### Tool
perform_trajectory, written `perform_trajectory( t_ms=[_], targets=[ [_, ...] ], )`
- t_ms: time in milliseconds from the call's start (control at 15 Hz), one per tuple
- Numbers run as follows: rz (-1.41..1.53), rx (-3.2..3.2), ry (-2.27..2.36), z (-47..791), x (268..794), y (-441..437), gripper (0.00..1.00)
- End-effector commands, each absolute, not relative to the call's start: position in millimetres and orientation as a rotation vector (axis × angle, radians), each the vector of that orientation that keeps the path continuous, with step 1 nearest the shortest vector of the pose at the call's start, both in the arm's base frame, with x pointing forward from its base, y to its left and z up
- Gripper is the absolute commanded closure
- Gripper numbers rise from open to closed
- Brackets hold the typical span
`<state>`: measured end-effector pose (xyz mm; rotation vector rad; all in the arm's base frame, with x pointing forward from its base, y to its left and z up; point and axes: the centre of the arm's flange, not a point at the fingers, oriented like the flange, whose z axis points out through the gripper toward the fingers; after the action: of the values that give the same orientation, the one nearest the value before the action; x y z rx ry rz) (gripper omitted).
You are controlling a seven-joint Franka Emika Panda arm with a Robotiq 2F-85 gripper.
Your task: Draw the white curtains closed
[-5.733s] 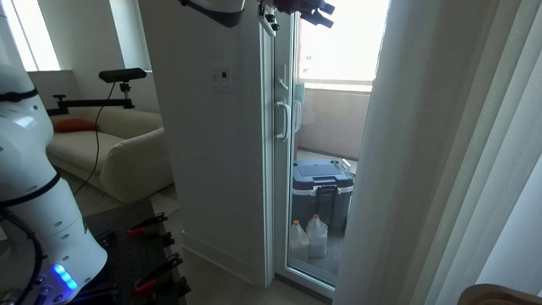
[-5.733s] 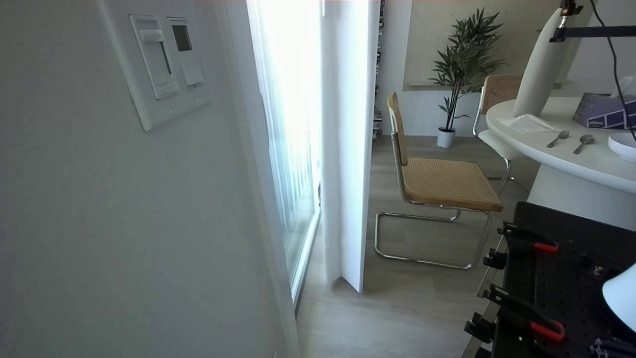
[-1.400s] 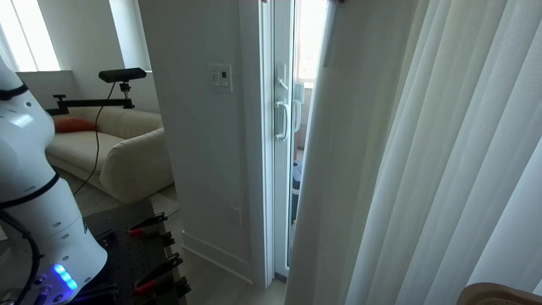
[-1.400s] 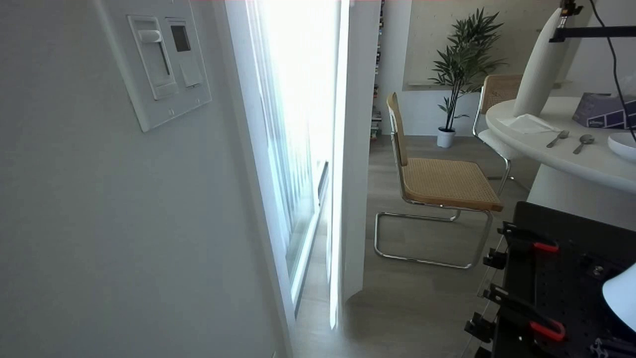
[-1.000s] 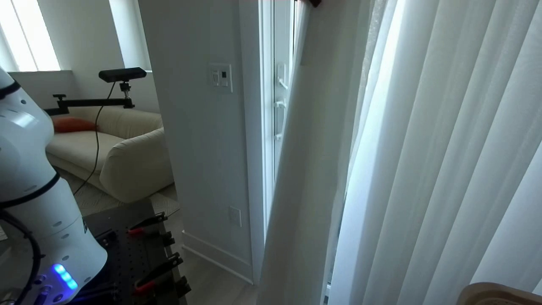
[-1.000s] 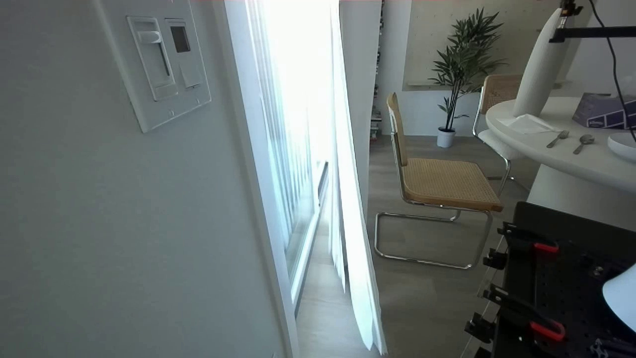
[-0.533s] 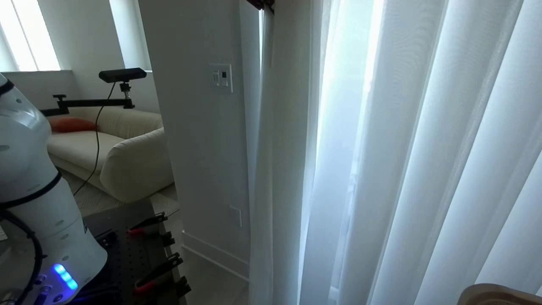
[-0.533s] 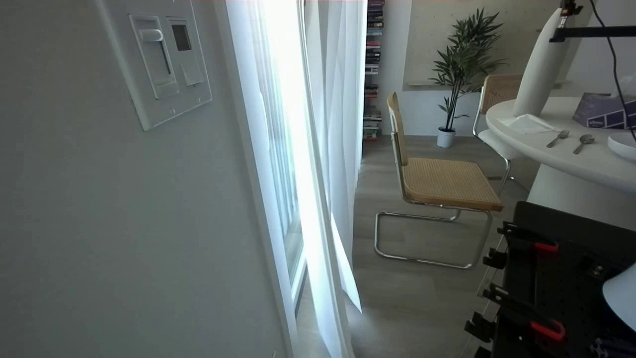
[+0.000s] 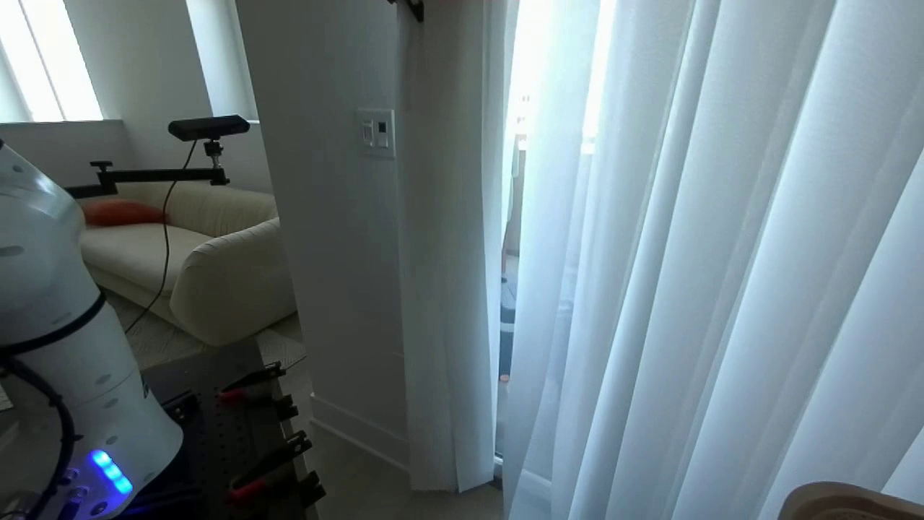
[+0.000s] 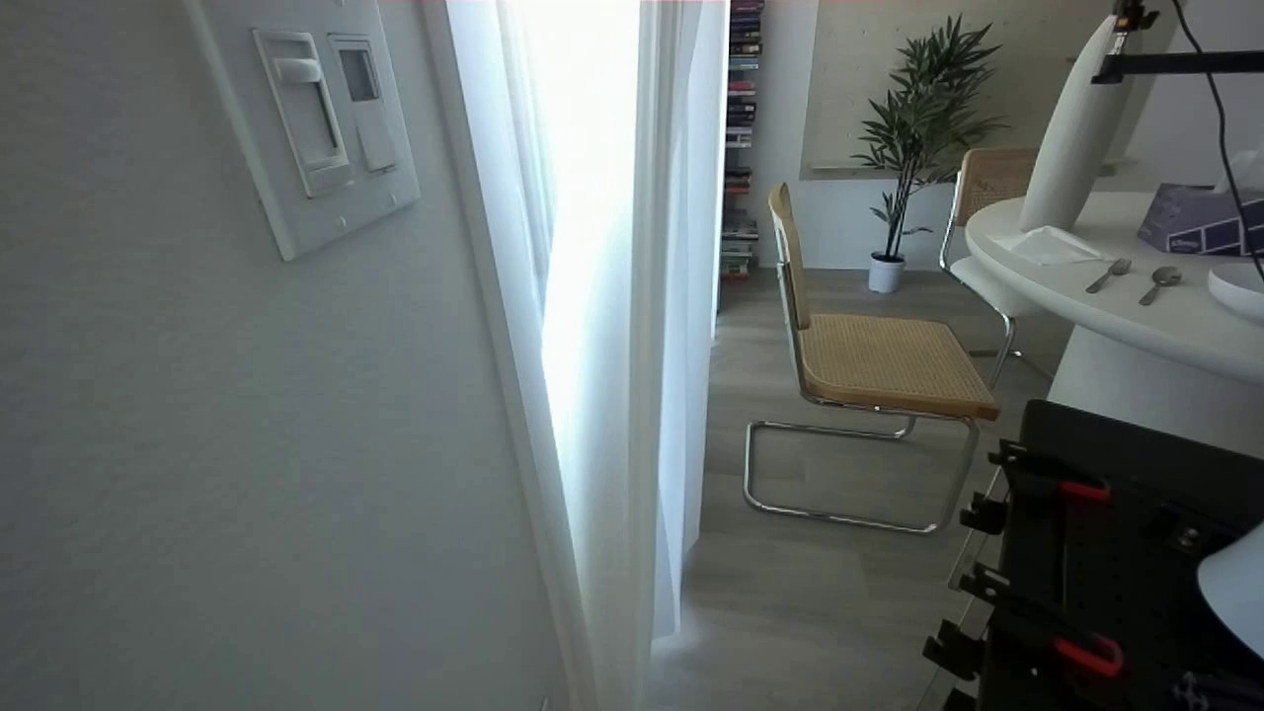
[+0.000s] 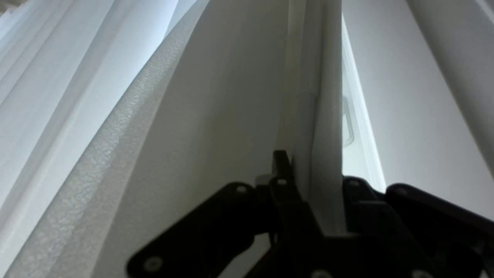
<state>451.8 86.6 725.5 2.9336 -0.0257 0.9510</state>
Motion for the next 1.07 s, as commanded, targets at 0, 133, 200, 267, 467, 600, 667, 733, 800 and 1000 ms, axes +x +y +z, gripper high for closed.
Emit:
perform_trajectory(
  t_ms=[0, 133, 200, 267, 467, 600, 667, 733, 800, 1000],
  targets=[
    [0.748, 2.992, 0.133, 714.5, 440.5, 104.3, 0.94],
    [0.718, 3.006, 0.18, 711.0, 444.0, 118.2, 0.94],
    [0.715, 3.01, 0.195, 708.2, 446.9, 128.3, 0.94],
    [0.716, 3.013, 0.211, 706.0, 448.2, 137.4, 0.94],
    [0.72, 3.023, 0.255, 700.1, 449.3, 168.4, 0.94],
    [0.721, 3.036, 0.268, 700.7, 449.2, 182.5, 0.94],
    [0.723, 3.041, 0.266, 700.9, 448.7, 187.8, 0.94],
    [0.725, 3.045, 0.268, 701.3, 448.7, 191.6, 0.94],
    [0.724, 3.049, 0.259, 700.4, 449.0, 192.9, 0.94],
    [0.72, 3.048, 0.254, 694.7, 448.1, 190.7, 0.94]
  ],
)
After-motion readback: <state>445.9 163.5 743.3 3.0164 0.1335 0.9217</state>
